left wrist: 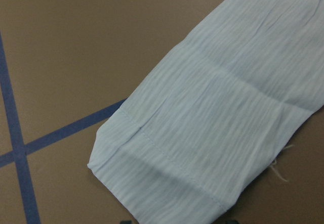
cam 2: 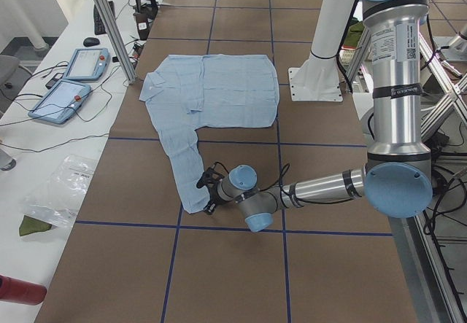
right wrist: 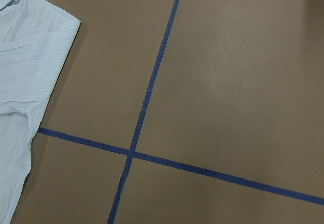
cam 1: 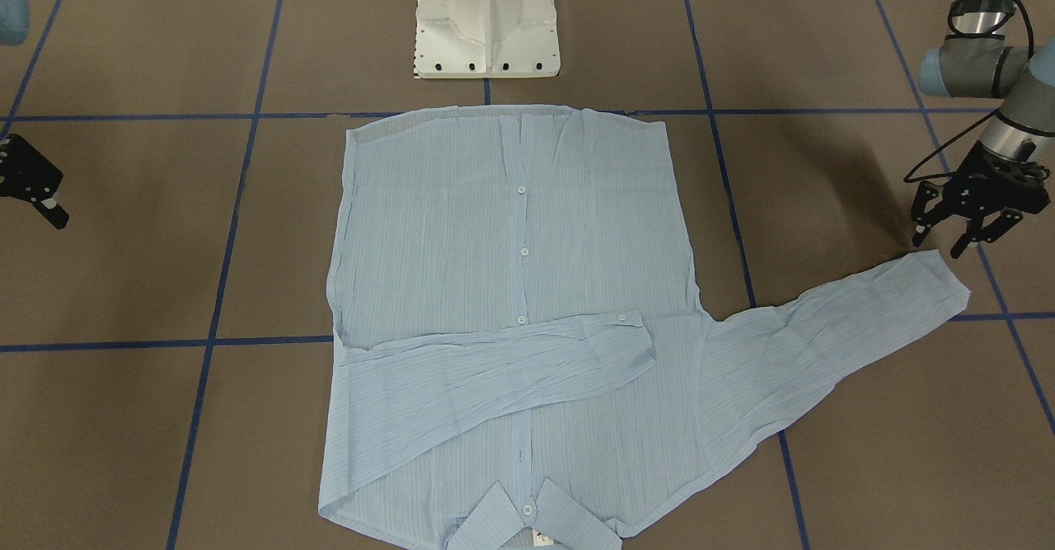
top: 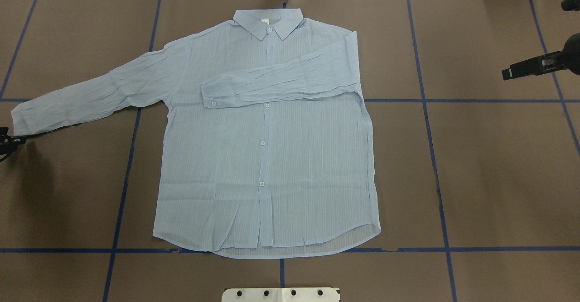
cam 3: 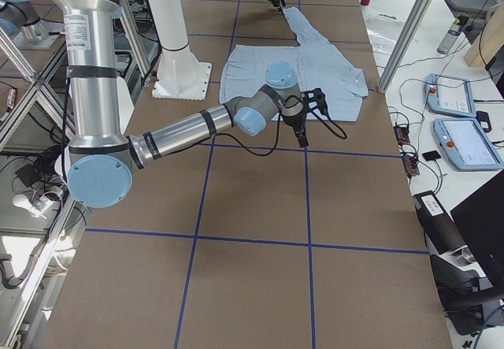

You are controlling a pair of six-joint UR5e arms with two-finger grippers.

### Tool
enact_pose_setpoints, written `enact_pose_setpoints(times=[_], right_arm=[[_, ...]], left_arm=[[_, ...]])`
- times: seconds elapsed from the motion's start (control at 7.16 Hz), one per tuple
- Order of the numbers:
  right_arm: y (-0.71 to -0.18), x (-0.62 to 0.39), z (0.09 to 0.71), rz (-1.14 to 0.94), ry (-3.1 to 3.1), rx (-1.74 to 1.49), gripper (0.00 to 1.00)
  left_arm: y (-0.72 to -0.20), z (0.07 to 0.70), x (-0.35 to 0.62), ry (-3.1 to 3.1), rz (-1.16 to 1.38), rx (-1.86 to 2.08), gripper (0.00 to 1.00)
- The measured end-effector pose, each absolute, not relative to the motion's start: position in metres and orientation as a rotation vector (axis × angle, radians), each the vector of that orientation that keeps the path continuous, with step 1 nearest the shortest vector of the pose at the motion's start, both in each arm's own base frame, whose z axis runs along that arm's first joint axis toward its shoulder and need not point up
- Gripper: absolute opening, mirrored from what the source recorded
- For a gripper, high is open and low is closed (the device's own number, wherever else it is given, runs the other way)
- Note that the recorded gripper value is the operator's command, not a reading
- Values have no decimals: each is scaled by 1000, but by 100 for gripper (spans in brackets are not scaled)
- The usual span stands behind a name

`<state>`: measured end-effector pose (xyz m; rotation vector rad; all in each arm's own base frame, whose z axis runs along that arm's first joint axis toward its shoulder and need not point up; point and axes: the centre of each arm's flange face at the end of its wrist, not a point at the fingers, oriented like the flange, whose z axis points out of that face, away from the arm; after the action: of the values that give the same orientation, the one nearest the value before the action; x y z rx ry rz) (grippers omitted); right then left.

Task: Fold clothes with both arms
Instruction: 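Reach the left gripper to the other sleeve cuff and grasp it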

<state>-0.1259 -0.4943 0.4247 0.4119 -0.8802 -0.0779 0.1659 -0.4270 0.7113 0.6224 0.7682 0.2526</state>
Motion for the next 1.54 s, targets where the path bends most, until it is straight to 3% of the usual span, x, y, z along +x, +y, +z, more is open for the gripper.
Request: enact_pose_setpoints(times=[0.42, 0.7, 1.26, 1.54], right_arm=[[-494, -126, 424, -79, -881, 413, 100], [-494, -126, 424, -79, -881, 412, 100], [-494, -126, 423, -79, -881, 415, 100], [-495, -126, 422, -79, -882, 417, 100]], left_arm=[[-429, 711, 168, 768, 254, 623, 62], [-430, 710, 169, 769, 255, 624, 36], [-431, 710, 170, 770, 256, 625, 0], [-431, 707, 171, 773, 258, 630, 0]])
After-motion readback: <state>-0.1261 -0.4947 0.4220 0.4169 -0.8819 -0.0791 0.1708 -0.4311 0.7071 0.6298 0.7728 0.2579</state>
